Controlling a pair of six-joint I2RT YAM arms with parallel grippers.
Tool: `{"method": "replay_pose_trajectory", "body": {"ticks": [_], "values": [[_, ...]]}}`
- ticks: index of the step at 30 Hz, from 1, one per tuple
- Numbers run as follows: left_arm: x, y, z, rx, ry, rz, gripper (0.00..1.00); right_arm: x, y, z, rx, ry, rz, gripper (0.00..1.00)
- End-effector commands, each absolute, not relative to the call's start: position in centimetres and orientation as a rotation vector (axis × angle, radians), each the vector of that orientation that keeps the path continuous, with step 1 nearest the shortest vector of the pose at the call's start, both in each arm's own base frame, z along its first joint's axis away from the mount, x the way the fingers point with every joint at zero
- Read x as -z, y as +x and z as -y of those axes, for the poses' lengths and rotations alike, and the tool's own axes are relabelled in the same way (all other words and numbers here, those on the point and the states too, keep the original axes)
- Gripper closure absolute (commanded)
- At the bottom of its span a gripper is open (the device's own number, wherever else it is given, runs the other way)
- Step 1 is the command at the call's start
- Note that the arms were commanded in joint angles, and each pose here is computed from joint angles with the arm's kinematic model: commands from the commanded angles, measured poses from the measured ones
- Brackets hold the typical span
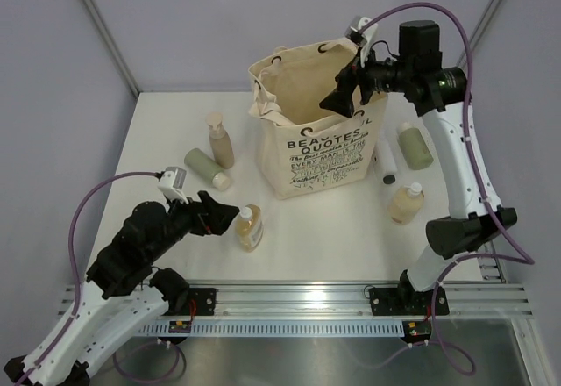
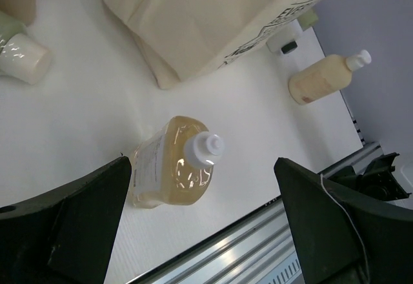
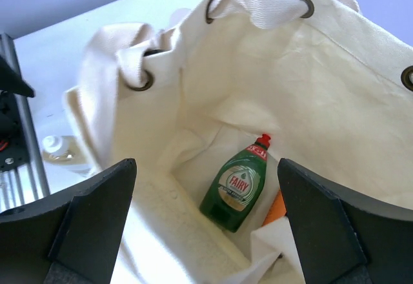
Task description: Place the personal care products into the canvas bag
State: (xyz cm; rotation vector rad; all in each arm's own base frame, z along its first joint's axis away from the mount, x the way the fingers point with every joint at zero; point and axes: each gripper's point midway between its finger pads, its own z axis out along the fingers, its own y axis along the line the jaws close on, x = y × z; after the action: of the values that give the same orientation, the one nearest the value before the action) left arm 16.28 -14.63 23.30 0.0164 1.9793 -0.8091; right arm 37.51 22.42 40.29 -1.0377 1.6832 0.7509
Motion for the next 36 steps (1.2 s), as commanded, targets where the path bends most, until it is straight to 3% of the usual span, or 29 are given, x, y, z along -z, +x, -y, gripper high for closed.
{"method": "replay_pose_trajectory", "body": {"ticks": [1, 6, 13, 23, 36], "values": [[-25.8, 15.9, 16.5, 0.91, 0.131, -1.908, 0.01, -42.4, 34.3, -21.1, -0.825, -1.01, -1.645, 0.01], [-21.4, 16.4, 17.9, 0.85, 0.206, -2.108, 0.01, -42.8, 35.3, -14.3, -0.63, -0.773, -1.728, 0.01], [-20.9, 16.6, 18.6, 0.799, 0.317, -2.128, 0.01, -39.9, 35.1, -5.9, -0.559, -0.516, -1.834, 0.01], [-17.0, 14.9, 19.3, 0.634, 0.406, -2.225, 0.01, -35.6, 32.7, -5.0, -0.574, -0.362, -1.897, 0.0], [-12.0, 18.9, 19.2, 0.304, 0.114, -2.13, 0.07, -31.7, 31.5, -5.7, -0.648, -0.345, -1.947, 0.01]]}}
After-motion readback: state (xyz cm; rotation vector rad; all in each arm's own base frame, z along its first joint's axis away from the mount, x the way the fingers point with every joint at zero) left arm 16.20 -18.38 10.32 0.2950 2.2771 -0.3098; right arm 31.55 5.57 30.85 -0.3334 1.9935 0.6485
